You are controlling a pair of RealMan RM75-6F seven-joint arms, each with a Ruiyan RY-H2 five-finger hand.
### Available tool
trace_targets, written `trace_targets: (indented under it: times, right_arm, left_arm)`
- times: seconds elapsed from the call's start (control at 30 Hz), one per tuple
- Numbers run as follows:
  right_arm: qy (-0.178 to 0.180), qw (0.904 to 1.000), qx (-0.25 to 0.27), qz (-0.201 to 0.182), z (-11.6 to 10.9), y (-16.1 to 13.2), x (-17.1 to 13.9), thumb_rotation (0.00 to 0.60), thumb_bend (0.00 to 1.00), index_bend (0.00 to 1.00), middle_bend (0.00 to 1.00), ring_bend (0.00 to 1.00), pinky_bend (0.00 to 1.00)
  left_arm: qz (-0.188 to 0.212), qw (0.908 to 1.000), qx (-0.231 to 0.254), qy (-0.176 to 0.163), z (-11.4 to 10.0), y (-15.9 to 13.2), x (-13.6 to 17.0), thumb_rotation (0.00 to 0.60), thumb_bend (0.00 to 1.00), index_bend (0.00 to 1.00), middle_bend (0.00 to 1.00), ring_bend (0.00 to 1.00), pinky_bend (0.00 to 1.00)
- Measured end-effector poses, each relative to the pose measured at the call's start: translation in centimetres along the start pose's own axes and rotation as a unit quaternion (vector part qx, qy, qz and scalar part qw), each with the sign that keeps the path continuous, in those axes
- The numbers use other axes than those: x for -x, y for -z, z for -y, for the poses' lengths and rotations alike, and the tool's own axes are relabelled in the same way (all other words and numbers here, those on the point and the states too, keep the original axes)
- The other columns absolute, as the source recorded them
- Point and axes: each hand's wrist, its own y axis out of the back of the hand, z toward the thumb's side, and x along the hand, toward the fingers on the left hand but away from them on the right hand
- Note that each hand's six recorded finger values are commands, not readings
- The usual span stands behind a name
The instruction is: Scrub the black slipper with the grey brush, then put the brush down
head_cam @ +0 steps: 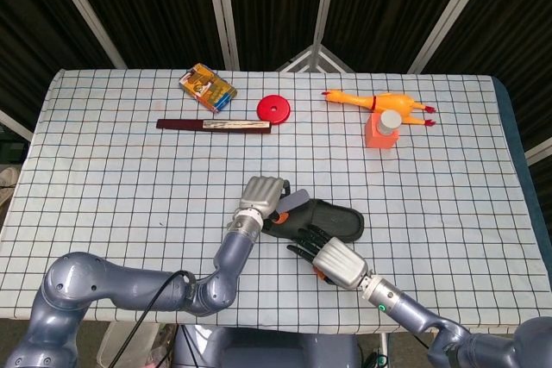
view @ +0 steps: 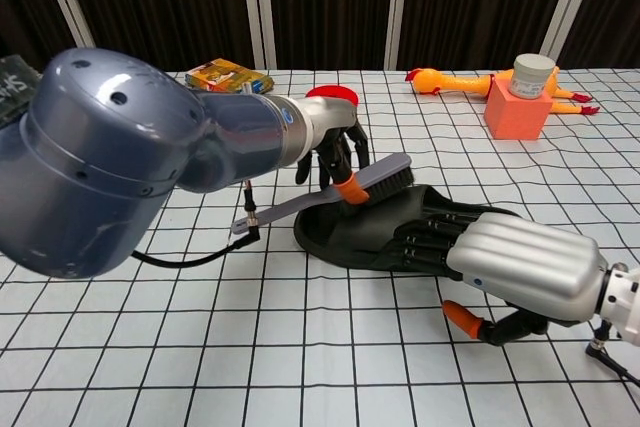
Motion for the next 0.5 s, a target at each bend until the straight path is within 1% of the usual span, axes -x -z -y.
trace_targets:
  times: [0.13,0.3,0.43,0.5]
  right_arm:
    - [-0.002,1.0,0.005,0.0,0.1,-0.09,-0.12,0.6,0.7,0.13,0.14,0.08,0.12]
    - [-0.003,1.0,0.006,-0.001,0.11,-0.25,-0.12,0.6,0.7,0.13,0.14,0.08,0.12]
    - [0.001,1.0,0.002,-0.002,-0.06,-0.29,-0.15,0.6,0.7,0.13,0.14,0.08,0.12]
    - [0.003,1.0,0.002,-0.001,-0.18,-0.26,-0.14,0.6,0.7,0.13,0.14,0.08,0.12]
  left_arm:
    - [0.006,1.0,0.006,0.0,-0.02,-0.72,0.04,0.6,0.56,0.6,0.71,0.65,0.69]
    - [0.002,1.0,0.004,0.003,0.17,-0.79,0.11,0.6,0.56,0.6,0.71,0.65,0.69]
    - [-0.005,1.0,-0.006,0.006,0.3,-0.46,0.14,0.6,0.56,0.6,0.71,0.65,0.69]
    - [-0.009,0.9998,-0.02,0.004,0.19,-0.19,0.22,0.6,0.56,0.6,0.71,0.65,0.69]
